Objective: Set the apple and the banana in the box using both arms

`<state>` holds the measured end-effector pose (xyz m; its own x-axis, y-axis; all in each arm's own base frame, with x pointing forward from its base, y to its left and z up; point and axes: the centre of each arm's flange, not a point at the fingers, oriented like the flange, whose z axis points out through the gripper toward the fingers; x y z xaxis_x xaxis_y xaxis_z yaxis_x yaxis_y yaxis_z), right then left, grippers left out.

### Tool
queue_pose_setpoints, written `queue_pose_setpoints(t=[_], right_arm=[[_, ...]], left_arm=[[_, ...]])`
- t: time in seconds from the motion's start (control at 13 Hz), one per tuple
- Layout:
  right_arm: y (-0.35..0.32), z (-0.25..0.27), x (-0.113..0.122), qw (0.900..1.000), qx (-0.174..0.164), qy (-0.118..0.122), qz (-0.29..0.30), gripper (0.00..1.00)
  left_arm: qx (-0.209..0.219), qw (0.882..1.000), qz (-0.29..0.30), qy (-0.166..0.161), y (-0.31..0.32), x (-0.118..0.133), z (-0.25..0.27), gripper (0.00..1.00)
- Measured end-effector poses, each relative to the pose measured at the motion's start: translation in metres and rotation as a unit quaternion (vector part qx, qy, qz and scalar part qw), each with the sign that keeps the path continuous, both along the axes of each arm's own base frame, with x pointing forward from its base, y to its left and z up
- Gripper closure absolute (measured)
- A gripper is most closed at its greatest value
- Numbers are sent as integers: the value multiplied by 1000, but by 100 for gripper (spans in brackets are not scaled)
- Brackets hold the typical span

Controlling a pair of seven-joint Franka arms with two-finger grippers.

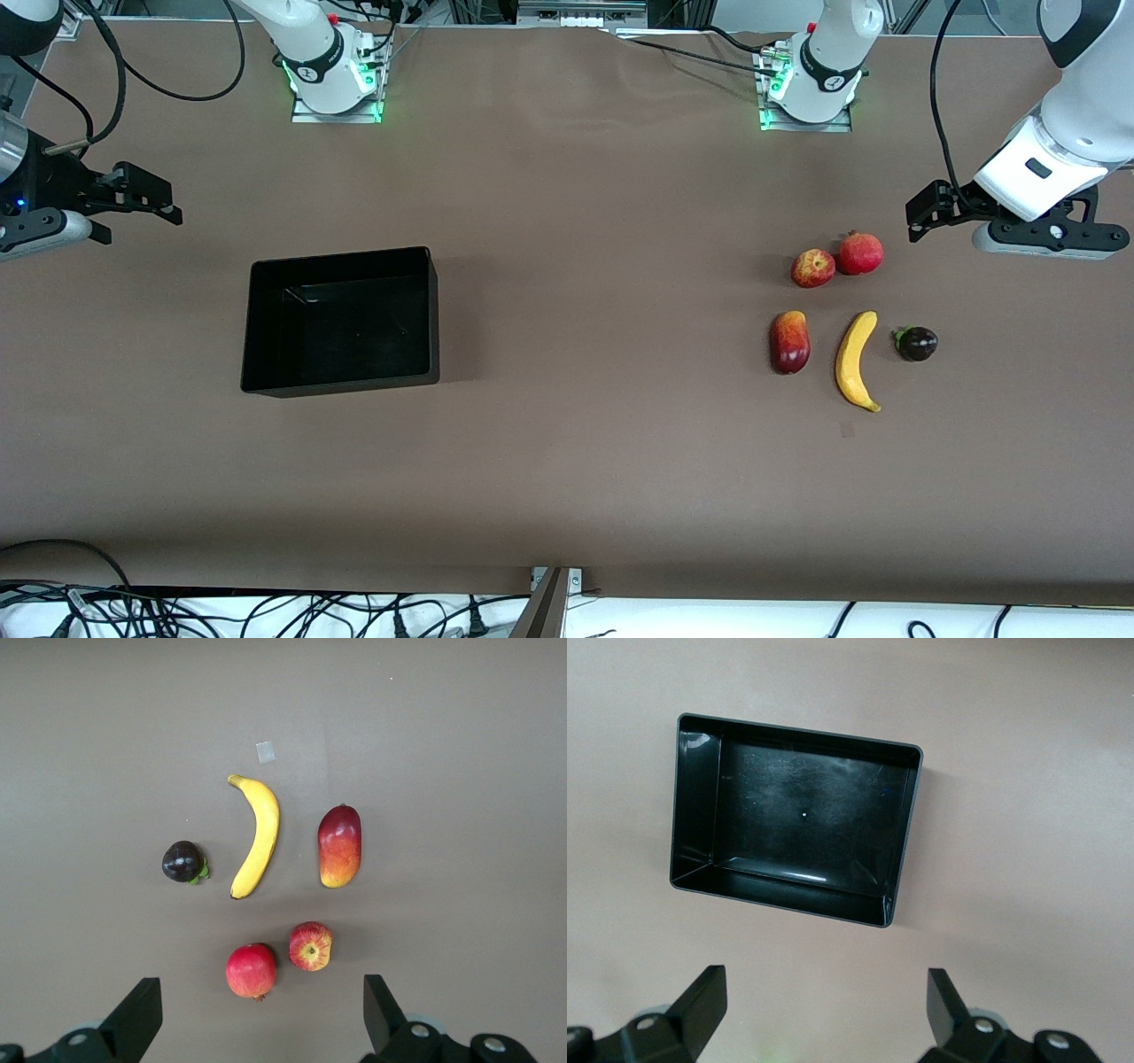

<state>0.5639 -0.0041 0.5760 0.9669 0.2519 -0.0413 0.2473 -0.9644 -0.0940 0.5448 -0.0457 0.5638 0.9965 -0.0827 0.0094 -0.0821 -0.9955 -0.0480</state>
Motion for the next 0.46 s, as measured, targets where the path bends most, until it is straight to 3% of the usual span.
queue_pose_setpoints(t=[0.46], right_arm=[[-1, -1, 0, 1000, -11, 1, 2, 0]], left_arm=[[0, 1000, 0, 0, 0, 0, 0, 0]])
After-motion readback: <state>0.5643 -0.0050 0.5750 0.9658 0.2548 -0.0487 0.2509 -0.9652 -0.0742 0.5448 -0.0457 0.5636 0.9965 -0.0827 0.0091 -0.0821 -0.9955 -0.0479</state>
